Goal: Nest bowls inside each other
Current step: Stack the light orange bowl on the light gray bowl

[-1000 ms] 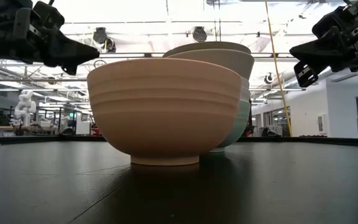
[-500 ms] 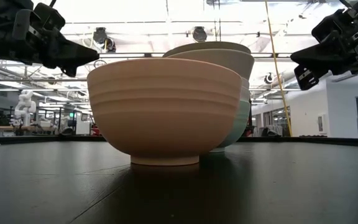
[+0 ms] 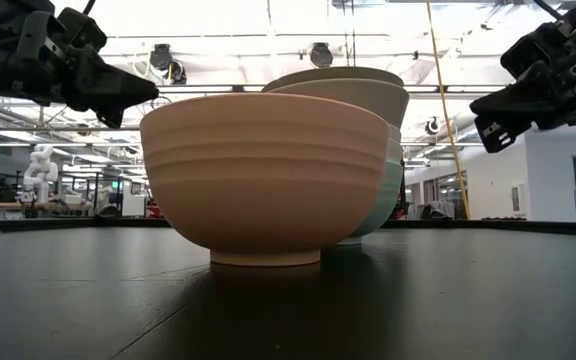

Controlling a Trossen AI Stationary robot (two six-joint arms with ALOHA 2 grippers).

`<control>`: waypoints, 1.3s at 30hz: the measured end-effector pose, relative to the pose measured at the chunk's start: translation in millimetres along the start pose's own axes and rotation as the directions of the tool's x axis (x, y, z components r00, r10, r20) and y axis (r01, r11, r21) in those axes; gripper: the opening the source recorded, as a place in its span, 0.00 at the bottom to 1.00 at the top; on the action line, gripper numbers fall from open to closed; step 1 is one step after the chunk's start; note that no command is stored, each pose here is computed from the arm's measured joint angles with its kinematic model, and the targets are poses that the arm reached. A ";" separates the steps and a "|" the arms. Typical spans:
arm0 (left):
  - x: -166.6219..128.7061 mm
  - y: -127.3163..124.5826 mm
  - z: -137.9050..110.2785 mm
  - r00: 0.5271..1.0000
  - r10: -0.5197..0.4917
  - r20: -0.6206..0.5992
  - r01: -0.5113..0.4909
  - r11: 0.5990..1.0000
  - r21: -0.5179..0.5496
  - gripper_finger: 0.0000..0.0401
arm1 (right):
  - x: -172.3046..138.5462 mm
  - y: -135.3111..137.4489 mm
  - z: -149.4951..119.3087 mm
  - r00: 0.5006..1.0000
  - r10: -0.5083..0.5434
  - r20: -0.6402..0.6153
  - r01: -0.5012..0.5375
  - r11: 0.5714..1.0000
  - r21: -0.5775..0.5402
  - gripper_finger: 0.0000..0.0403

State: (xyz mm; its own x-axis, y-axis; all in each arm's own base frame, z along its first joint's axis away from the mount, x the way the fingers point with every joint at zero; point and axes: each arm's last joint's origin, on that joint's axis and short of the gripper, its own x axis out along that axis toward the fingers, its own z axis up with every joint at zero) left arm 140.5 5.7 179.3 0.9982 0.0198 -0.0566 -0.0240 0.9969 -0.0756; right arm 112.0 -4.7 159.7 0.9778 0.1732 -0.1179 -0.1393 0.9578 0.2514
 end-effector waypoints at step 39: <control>-0.1 1.9 -2.6 0.998 0.059 -0.026 -0.059 0.998 0.031 0.16 | -1.7 4.4 17.8 0.983 0.041 0.179 -0.017 0.991 -0.132 0.00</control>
State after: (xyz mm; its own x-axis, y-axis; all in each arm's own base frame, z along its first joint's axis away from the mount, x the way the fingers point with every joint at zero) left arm 140.3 7.3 176.6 0.9933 0.0770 -0.0866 -0.0809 0.9959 -0.0416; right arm 112.5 -4.9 178.1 0.9835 0.1681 0.0665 -0.1753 0.9766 0.1244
